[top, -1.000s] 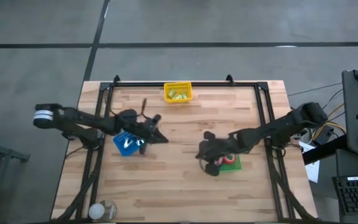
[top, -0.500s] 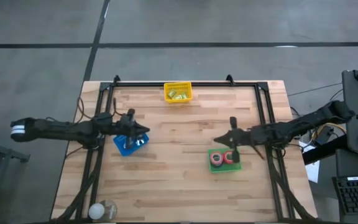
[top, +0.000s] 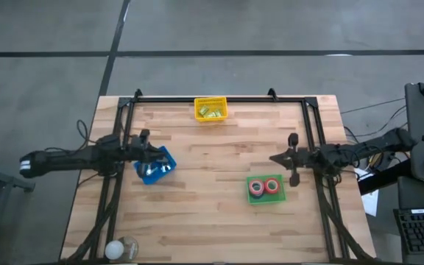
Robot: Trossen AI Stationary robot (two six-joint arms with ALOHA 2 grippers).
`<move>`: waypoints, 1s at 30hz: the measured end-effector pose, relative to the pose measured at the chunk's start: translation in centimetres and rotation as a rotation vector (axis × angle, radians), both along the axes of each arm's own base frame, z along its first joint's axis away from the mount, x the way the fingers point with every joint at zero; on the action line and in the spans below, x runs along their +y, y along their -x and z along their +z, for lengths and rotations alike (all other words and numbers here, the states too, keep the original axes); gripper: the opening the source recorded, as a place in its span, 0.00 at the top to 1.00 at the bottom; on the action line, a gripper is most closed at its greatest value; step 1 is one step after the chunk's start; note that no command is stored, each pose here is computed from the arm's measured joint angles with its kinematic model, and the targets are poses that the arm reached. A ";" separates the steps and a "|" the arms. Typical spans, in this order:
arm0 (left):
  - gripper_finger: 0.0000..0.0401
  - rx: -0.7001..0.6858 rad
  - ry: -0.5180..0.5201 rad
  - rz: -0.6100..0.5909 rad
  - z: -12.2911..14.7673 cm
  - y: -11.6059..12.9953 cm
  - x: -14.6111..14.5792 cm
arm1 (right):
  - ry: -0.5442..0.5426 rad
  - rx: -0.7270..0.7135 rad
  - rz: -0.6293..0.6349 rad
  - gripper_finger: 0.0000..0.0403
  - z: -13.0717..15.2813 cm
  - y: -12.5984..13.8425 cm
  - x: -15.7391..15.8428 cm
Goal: Pick and place Stapler, Stapler remover, tape
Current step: Return to Home position
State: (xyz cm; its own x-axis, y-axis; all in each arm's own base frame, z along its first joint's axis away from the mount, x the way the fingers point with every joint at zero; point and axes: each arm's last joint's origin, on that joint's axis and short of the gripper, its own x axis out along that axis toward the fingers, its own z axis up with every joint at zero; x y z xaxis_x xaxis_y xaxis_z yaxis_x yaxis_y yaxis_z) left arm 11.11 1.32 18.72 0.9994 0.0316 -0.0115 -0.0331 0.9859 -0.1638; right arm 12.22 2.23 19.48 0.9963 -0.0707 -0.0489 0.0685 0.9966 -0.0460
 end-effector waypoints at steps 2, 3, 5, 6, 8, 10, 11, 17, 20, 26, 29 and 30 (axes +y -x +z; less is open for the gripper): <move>0.96 -0.016 -0.009 0.012 -0.3 0.3 0.0 | 0.002 -0.021 -0.012 0.98 -0.3 0.4 -0.1; 0.96 -0.024 -0.019 0.018 -0.5 0.4 0.0 | 0.001 -0.031 -0.018 0.98 -0.4 0.6 -0.2; 0.96 -0.050 -0.031 0.024 -0.8 0.7 0.0 | -0.001 -0.048 -0.025 0.98 -0.8 0.9 -0.3; 0.97 -0.063 -0.033 0.024 -1.0 0.8 -0.1 | -0.005 -0.058 -0.026 0.98 -1.1 1.0 -0.3; 0.98 -0.047 -0.038 0.024 -1.6 1.0 -0.1 | -0.010 -0.067 -0.025 0.98 -1.9 1.3 -0.4; 0.98 -0.010 -0.068 0.023 -2.0 1.2 -0.1 | -0.012 -0.050 -0.026 0.98 -2.7 1.6 -0.5; 0.98 -0.007 -0.084 0.025 -2.0 1.2 -0.1 | -0.022 -0.038 -0.022 0.98 -2.8 1.7 -0.5; 0.97 0.000 -0.088 0.063 -2.1 1.3 0.0 | -0.093 0.013 -0.021 0.98 -3.4 1.9 -0.5; 0.95 0.002 -0.087 0.064 -2.1 1.3 0.0 | -0.098 0.013 -0.021 0.98 -3.4 1.9 -0.5; 0.95 0.003 -0.086 0.064 -2.2 1.3 0.0 | -0.098 0.014 -0.021 0.98 -3.4 1.9 -0.5; 0.96 0.003 -0.085 0.064 -2.2 1.3 0.0 | -0.098 0.013 -0.021 0.98 -3.4 1.9 -0.5; 0.96 0.003 -0.085 0.064 -2.2 1.3 0.0 | -0.098 0.013 -0.021 0.98 -3.4 1.9 -0.5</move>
